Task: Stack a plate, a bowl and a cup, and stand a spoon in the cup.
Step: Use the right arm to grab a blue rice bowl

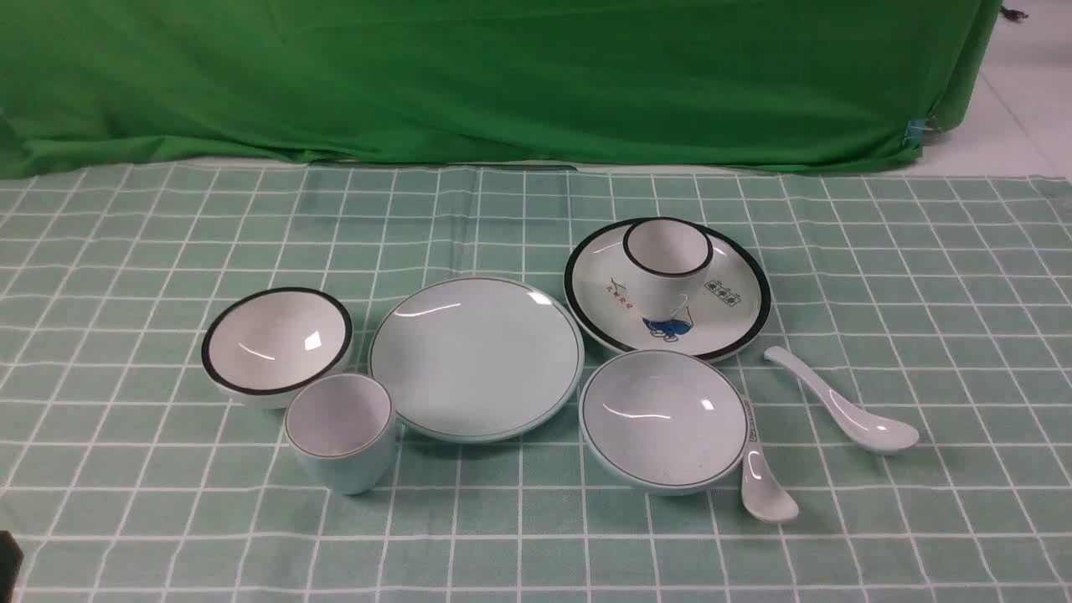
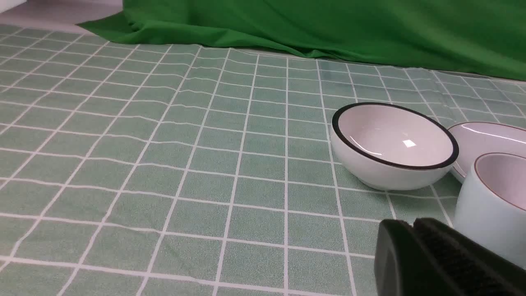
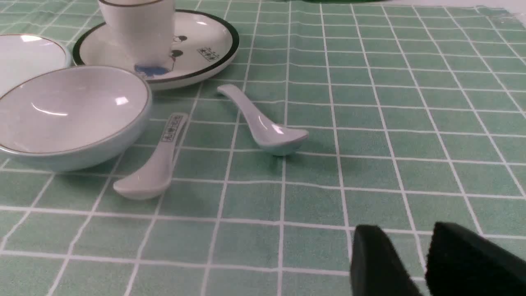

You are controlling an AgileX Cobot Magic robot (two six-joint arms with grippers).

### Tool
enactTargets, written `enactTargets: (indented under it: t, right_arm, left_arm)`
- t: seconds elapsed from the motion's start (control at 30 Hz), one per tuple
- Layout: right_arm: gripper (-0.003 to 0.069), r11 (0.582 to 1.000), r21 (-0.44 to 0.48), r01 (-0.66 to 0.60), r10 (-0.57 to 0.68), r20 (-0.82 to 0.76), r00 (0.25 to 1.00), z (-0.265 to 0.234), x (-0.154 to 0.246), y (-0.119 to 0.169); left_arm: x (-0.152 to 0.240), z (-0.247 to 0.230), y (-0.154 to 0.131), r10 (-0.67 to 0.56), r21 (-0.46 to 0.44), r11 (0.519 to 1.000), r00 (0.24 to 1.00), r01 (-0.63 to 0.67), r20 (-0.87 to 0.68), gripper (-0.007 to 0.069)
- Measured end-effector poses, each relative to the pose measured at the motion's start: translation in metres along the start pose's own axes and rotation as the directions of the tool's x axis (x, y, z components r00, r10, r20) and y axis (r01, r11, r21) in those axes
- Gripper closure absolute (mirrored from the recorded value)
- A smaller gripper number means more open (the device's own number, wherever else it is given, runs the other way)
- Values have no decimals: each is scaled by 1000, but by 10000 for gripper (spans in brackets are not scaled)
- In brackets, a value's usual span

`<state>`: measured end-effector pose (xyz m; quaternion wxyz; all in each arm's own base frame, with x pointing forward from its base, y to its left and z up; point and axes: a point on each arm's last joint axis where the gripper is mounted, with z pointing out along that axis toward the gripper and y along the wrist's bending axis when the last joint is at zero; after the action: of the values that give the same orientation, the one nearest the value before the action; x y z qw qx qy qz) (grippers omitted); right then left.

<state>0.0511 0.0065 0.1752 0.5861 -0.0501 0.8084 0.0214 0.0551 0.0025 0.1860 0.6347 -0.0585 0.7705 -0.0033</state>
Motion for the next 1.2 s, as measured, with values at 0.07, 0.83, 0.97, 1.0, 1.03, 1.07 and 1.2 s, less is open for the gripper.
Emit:
enactTargets:
  t: [0.07,0.83,0.97,1.0,1.03,1.07,1.2]
  right_arm:
    - [417,1000,0,0,0,0,1000,0,0,0]
    - [417,1000,0,0,0,0,1000,0,0,0]
    - [417,1000,0,0,0,0,1000,0,0,0]
    - [417,1000,0,0,0,0,1000,0,0,0]
    - [417,1000,0,0,0,0,1000,0,0,0]
    - [417,1000,0,0,0,0,1000,0,0,0]
    - [417,1000,0,0,0,0,1000,0,0,0]
  left_arm:
    - [0,0,0,0,0,1000,1000,0,0,608]
    - [0,0,0,-2,0,1000,1000,2,0,608]
    - [-3,0,-1,-59,9,998,998,59,34,608]
    - [-4,0,-1,-109,20,994,993,109,46,608]
    - [-7,0,-2,-200,39,980,978,197,66,608]
    - [-9,0,-3,-292,58,956,953,287,86,608]
    - [-19,-2,-2,-653,156,757,743,635,146,608]
